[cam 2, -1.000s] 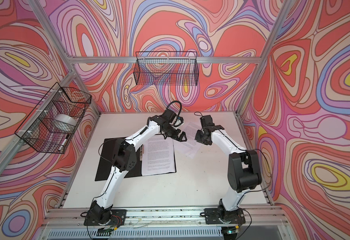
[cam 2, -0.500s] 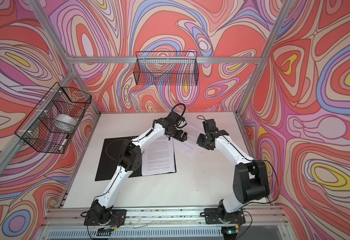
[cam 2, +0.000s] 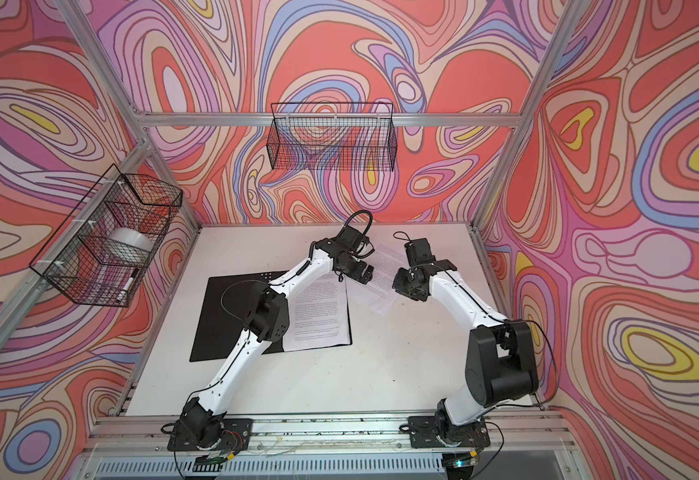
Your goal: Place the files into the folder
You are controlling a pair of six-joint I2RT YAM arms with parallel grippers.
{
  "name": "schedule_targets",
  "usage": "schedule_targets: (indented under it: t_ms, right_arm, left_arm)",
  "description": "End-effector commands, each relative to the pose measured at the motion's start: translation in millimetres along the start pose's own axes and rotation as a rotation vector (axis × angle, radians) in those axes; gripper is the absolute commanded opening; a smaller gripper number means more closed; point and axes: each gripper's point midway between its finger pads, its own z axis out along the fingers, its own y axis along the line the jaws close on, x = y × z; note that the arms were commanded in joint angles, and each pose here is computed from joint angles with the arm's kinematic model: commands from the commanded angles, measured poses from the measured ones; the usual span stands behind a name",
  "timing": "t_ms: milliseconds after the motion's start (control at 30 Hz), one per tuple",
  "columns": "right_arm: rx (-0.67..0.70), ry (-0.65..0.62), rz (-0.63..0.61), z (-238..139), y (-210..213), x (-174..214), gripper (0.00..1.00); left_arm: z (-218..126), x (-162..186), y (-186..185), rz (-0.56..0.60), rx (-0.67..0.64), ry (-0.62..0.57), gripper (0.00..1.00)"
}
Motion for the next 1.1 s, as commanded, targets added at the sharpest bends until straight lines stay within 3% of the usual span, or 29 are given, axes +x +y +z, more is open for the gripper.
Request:
schedule_targets:
  t_ms: [0,467,1067]
  right_arm:
    - [-0.006,0.0,0.004,-3,3,-2,0.27]
    - [0.01,0.0,0.005,-6,1,-2,0.27]
    - [0.018,0.002,0.013,-1,-2,-1,0.28]
  left_arm:
    - [4,9,-1,0.003,0.016,0.039,1.0]
    - [7,11,-5,-0.025,0.037,0.047,1.0]
    - [7,29,-38,-0.058,0.176,0.118,1.0]
